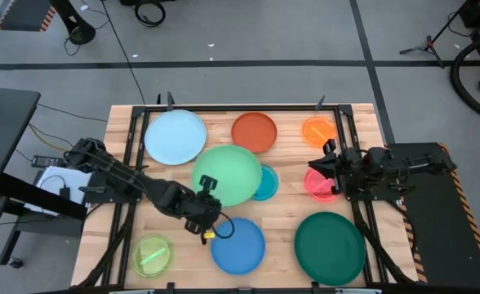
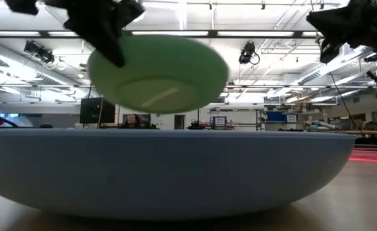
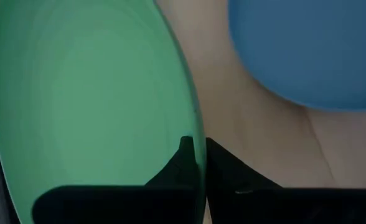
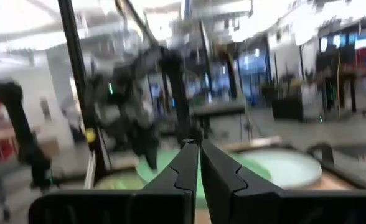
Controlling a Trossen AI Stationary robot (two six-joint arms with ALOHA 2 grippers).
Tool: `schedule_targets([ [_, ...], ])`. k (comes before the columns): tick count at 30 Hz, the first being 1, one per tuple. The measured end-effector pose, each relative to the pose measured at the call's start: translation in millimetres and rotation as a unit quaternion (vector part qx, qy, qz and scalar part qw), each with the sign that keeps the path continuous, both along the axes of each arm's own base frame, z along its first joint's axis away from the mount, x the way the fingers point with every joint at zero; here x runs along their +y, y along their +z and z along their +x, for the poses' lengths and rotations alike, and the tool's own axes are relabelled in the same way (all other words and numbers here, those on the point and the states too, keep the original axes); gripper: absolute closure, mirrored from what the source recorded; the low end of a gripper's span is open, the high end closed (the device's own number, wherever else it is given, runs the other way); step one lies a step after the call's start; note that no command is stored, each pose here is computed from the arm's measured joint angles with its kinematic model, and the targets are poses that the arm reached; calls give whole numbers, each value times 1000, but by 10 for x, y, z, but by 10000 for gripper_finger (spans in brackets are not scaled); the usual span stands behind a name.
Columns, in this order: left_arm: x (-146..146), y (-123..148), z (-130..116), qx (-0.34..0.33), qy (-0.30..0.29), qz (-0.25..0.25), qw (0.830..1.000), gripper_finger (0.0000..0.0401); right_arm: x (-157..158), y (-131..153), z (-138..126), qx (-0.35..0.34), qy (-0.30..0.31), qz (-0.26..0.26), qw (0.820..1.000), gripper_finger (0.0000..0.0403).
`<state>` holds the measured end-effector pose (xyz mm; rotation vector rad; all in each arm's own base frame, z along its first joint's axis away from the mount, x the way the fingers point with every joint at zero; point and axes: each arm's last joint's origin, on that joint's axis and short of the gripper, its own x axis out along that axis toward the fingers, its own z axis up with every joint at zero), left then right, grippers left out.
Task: Stack plastic plates
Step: Stack the green plate on top of the dark green plate
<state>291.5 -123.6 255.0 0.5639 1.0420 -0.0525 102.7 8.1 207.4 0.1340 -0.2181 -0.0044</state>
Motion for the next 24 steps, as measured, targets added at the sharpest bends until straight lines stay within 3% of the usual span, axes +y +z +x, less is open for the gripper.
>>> schedule_targets([
  [6, 182, 210, 123, 6, -22, -15, 1000, 385, 124, 454, 379, 149, 24, -78, 985, 346],
  [9, 262, 256, 159, 6, -16, -28, 999, 385, 263, 684, 689, 238, 43, -149, 959, 306],
  [13, 291, 262, 169, 8, -16, -27, 999, 385, 467, 818, 1113, 342, 51, -233, 909, 239],
  [18, 290, 262, 169, 9, -23, -23, 999, 385, 657, 825, 1547, 399, 48, -322, 857, 165],
  [24, 244, 264, 158, 6, -28, -24, 999, 385, 734, 766, 1887, 421, 53, -367, 828, 138],
])
